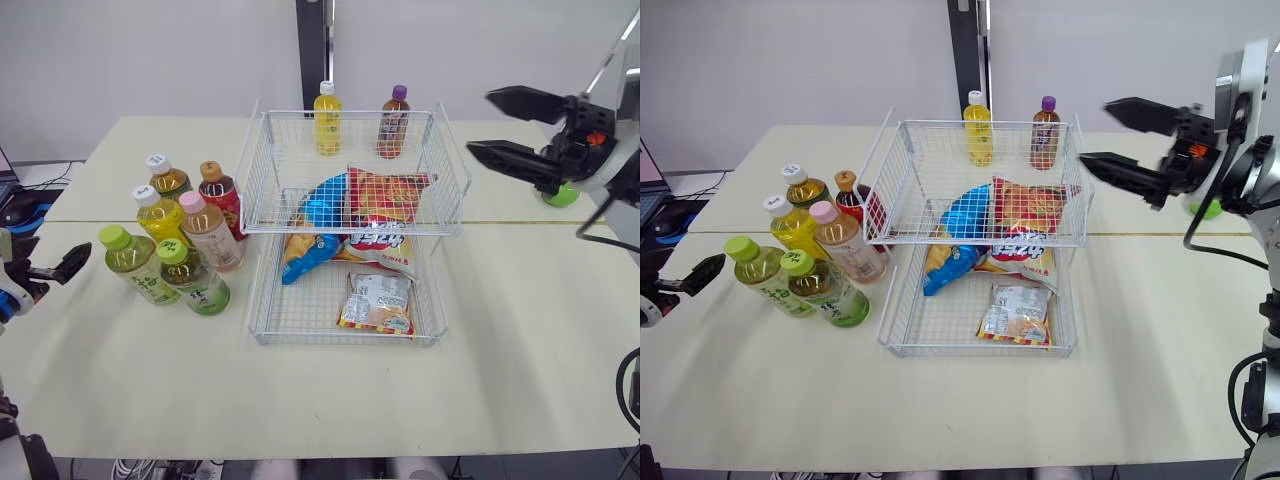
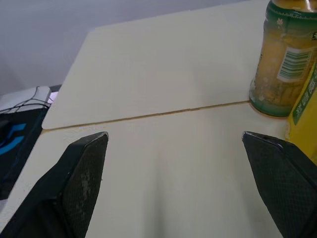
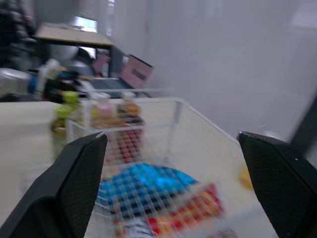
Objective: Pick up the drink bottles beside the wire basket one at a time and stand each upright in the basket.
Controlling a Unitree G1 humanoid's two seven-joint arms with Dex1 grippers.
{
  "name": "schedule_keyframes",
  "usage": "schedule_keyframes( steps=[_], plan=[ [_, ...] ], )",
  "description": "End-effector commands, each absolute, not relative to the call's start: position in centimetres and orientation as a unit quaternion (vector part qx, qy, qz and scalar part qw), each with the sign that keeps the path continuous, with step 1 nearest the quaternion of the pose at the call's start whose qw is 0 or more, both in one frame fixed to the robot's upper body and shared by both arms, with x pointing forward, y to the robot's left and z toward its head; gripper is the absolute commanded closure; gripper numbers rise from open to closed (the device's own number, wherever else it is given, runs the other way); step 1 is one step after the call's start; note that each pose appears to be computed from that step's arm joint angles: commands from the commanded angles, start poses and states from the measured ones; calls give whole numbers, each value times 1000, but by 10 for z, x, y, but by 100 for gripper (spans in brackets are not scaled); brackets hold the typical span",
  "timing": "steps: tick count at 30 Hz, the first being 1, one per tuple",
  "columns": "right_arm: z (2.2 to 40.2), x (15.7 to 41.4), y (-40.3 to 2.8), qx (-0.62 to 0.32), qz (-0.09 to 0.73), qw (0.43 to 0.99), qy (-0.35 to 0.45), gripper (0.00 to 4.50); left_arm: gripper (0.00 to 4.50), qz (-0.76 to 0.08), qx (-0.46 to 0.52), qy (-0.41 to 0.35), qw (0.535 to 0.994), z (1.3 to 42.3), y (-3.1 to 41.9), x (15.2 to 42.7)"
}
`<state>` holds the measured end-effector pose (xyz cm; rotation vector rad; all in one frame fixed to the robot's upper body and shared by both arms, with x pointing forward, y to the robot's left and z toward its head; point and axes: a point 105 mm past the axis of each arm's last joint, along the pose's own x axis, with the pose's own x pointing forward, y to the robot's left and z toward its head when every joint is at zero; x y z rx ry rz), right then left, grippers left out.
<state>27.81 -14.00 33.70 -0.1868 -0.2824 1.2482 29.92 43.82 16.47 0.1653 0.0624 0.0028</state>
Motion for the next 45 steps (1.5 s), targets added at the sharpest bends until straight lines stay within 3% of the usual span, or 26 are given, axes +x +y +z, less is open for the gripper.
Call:
schedule_keyframes(
  steps=[1,5,12,18,22,26,31,45],
  plan=[
    [330,247,-118,-82,627,766,-114,1,0,-5,87,5,996,181,437,301],
    [324,234,-103,-89,645,751,-112,1,0,-13,85,5,996,182,435,302],
    [303,233,-101,-124,642,749,-112,1,0,-16,88,0,996,190,440,283],
    [304,237,-100,-134,637,749,-129,1,0,-23,96,-5,995,205,438,253],
    [303,238,-100,-145,641,742,-129,1,0,-94,85,19,992,221,409,213],
    [307,238,-96,-145,651,734,-131,1,0,-124,71,37,989,222,384,196],
    [310,241,-93,-144,655,730,-132,1,0,-118,68,9,991,226,369,204],
    [315,243,-90,-145,650,734,-135,1,0,-143,78,-33,986,217,339,270]
  ],
)
